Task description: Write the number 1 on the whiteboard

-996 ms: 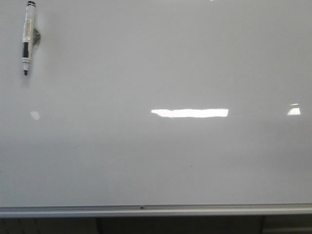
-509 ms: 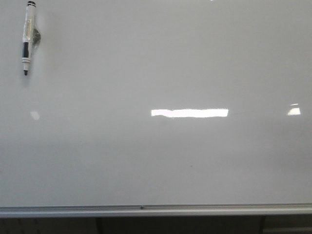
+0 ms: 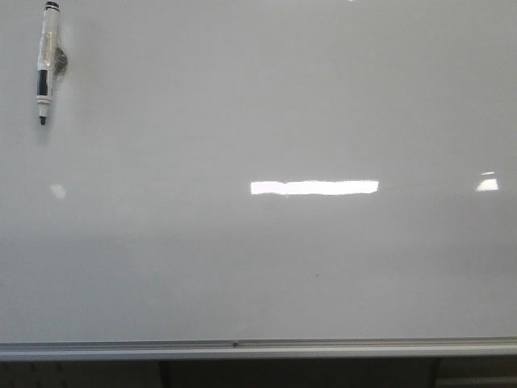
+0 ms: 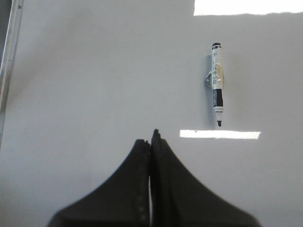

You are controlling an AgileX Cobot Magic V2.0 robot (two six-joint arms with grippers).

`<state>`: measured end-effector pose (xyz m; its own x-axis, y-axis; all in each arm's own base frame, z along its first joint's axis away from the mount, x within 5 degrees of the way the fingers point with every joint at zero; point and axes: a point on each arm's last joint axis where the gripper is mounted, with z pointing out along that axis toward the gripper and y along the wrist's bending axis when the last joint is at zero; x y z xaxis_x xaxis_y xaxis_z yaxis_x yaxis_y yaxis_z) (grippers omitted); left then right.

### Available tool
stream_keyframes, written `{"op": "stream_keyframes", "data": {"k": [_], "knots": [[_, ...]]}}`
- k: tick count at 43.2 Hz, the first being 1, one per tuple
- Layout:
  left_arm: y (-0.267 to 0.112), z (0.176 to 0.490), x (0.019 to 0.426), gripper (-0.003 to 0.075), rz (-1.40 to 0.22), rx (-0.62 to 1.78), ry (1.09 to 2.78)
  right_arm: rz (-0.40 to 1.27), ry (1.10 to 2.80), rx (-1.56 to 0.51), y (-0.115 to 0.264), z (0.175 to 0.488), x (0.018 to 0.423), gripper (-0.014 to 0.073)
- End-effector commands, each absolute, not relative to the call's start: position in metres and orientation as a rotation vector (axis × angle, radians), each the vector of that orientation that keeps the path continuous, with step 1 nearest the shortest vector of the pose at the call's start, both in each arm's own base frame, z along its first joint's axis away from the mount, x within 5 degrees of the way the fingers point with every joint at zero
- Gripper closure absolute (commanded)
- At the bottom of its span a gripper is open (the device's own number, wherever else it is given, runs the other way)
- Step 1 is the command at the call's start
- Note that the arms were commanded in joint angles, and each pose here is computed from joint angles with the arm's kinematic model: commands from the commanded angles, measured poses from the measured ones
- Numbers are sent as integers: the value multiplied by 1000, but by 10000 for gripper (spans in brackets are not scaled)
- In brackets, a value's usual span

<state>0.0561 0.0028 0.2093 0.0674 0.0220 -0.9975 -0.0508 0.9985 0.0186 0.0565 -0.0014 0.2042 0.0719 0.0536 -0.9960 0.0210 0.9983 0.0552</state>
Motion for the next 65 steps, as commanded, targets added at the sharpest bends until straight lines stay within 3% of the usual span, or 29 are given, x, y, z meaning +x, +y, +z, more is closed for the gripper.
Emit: {"op": "stream_keyframes", "data": {"k": [1, 6, 16, 23, 30, 48, 61, 65], "knots": [[2, 213, 55, 741, 40, -21, 1401, 7, 1326, 55, -2, 228, 51, 664], [2, 234, 50, 741, 31, -28, 1315, 9, 1281, 52, -2, 252, 45, 664], [1, 307, 29, 741, 34, -26, 1156, 18, 1305, 39, 0, 312, 28, 664], [1, 351, 25, 741, 36, -33, 1230, 22, 1378, 34, 1, 351, 33, 664], [2, 374, 35, 741, 38, -42, 1390, 28, 1528, 30, 1, 374, 48, 664], [5, 348, 82, 741, 39, -60, 1833, 36, 1851, 34, 0, 355, 97, 664], [6, 336, 101, 741, 40, -64, 1963, 39, 1970, 36, 0, 343, 113, 659], [6, 333, 104, 739, 46, -61, 1994, 39, 1980, 36, 0, 342, 115, 599]]}}
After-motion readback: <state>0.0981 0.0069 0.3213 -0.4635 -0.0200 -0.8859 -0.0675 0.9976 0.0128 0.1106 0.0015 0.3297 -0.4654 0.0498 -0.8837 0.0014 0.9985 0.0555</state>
